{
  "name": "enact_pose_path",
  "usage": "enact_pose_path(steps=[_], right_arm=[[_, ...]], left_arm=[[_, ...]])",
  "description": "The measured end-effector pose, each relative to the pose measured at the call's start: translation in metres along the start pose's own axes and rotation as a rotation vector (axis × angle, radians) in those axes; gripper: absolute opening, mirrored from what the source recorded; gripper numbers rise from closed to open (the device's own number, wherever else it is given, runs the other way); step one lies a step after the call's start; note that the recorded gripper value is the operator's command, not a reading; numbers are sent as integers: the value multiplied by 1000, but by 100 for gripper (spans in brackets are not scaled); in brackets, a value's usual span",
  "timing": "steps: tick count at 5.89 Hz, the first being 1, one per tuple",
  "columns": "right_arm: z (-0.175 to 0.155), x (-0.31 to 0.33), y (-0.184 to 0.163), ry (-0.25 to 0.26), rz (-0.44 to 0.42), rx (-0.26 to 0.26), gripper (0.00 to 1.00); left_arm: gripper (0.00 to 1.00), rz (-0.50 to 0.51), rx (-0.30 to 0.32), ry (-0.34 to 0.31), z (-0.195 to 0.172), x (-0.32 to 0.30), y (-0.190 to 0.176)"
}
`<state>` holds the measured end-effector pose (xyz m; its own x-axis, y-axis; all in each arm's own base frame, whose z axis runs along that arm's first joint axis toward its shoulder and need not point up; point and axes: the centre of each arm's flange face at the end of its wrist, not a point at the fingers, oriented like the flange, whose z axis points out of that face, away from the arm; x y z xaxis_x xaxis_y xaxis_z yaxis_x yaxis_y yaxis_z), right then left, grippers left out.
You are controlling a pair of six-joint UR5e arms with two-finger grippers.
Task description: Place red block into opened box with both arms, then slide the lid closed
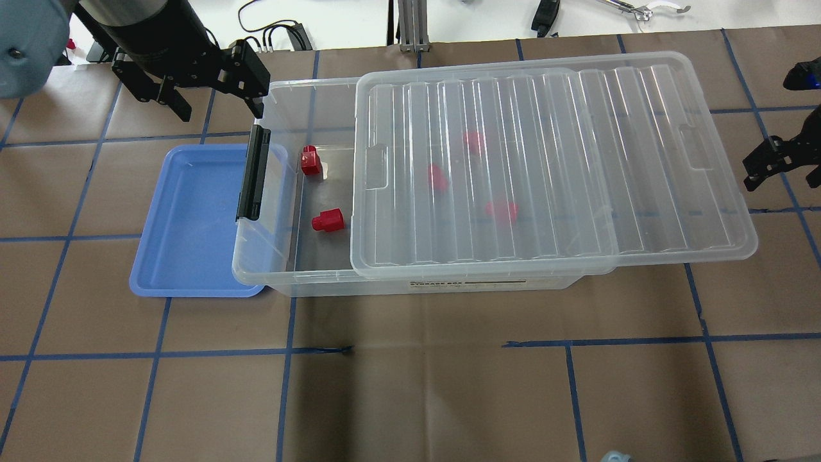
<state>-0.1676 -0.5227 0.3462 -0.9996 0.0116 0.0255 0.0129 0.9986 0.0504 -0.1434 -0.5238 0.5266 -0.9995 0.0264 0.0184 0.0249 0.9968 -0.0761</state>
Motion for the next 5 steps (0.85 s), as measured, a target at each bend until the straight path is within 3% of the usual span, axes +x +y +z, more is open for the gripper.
enact_pose_path(steps=[5], right_arm=[[-9, -53, -9, -24, 8, 18, 100]], left_arm=[[98, -2, 2, 2, -1, 0, 0]])
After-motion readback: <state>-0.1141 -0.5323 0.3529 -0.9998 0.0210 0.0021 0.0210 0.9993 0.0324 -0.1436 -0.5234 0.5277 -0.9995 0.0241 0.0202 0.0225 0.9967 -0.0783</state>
